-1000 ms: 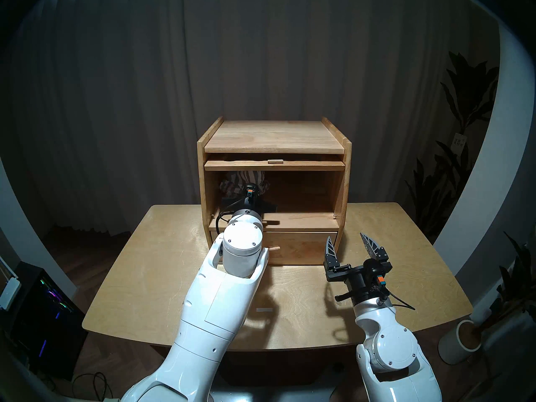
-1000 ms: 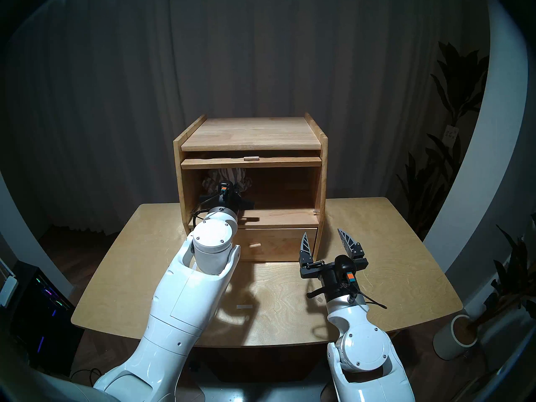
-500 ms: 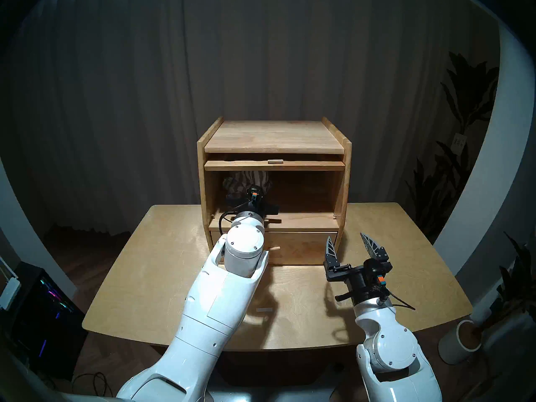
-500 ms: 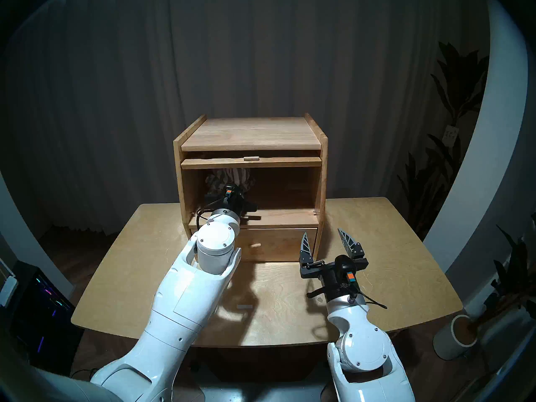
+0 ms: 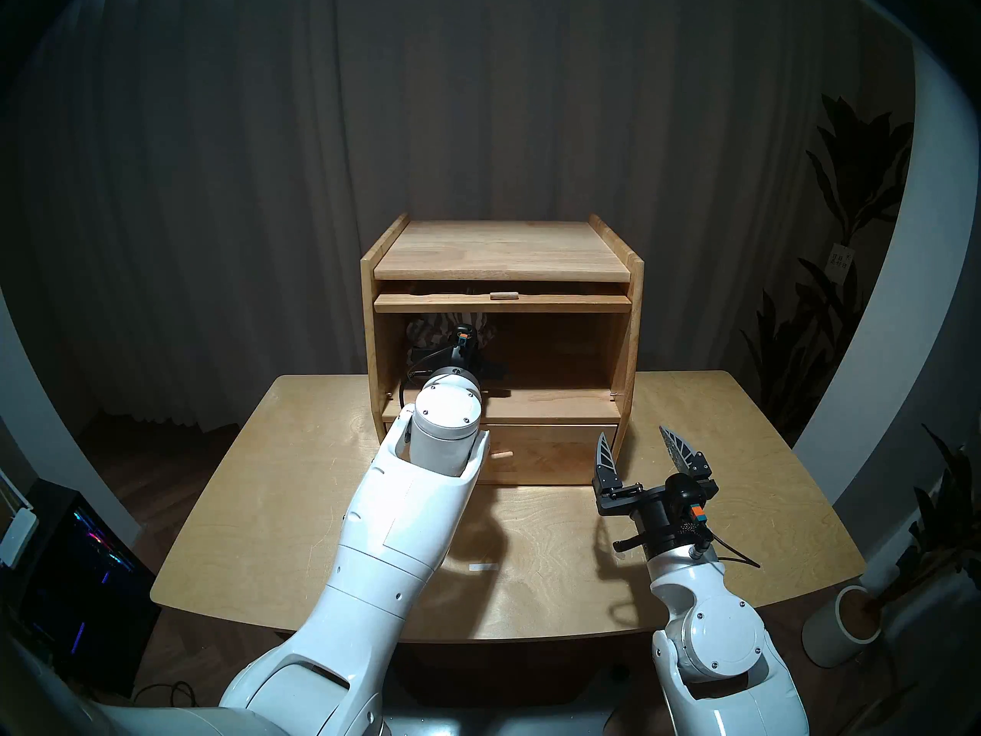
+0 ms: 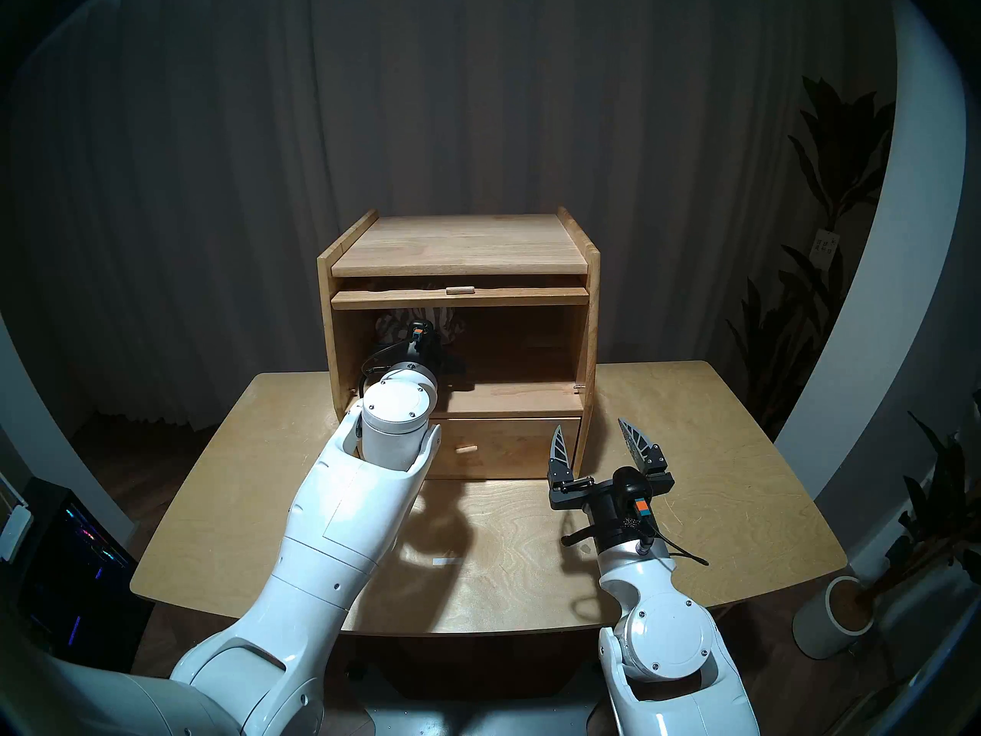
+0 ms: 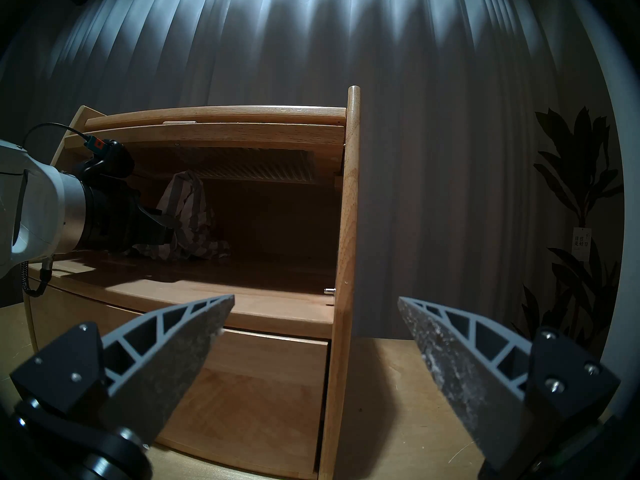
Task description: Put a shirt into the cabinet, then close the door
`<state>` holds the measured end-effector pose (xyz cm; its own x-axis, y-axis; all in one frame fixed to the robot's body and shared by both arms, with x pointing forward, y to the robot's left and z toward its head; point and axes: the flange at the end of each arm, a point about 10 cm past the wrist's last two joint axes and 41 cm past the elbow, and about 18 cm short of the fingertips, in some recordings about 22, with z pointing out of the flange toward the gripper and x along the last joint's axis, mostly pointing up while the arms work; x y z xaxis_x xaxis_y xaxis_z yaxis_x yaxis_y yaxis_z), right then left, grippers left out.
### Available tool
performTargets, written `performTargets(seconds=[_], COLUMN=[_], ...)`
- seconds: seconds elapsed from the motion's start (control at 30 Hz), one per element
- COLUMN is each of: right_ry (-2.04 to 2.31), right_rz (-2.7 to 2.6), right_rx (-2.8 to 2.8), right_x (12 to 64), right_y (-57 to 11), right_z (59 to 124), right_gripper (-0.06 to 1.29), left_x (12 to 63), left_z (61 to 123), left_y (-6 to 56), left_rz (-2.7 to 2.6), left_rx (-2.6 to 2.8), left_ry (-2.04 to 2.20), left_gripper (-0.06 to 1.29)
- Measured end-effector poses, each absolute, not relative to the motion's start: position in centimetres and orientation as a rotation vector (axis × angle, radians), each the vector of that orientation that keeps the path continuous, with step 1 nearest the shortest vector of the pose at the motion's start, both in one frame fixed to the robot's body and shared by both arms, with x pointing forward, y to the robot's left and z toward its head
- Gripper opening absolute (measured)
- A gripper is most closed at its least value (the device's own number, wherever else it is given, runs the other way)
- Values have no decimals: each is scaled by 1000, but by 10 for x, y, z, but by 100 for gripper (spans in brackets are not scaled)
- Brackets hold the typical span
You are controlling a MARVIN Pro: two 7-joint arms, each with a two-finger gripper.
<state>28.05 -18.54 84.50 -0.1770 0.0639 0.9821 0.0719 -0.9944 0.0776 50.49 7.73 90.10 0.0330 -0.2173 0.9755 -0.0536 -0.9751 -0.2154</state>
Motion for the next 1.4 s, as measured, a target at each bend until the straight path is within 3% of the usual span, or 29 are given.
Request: performTargets(seconds=[0.53, 0.57, 0.6, 0.67, 0.7, 0.8, 1.3, 1.4], right_ry=[-166, -166, -166, -166, -166, -166, -166, -166], right_rz=[-2400, -2400, -2400, -2400, -2400, -2400, -2394, -2392], right_rx=[-2012, -2012, -2012, -2012, -2012, -2012, -2018, -2020], right_x=[280, 280, 280, 280, 280, 280, 281, 281], right_y=[-185, -185, -185, -185, -185, -185, -185, -185], right_z=[845, 845, 845, 845, 845, 845, 842, 842], right_gripper=[125, 125, 125, 125, 125, 125, 125, 125], left_x=[511, 510, 509, 505, 502, 497, 458, 451], left_z=[898, 899, 901, 907, 911, 914, 903, 904], left_y=[76, 75, 75, 74, 74, 74, 128, 133], left_rz=[-2098, -2098, -2111, -2138, -2163, -2190, -2175, -2191], left_rx=[-2111, -2103, -2083, -2052, -2029, -2006, -1966, -1951], left_ry=[278, 287, 298, 305, 311, 326, 347, 370], left_gripper=[-2, 4, 30, 69, 106, 125, 125, 118])
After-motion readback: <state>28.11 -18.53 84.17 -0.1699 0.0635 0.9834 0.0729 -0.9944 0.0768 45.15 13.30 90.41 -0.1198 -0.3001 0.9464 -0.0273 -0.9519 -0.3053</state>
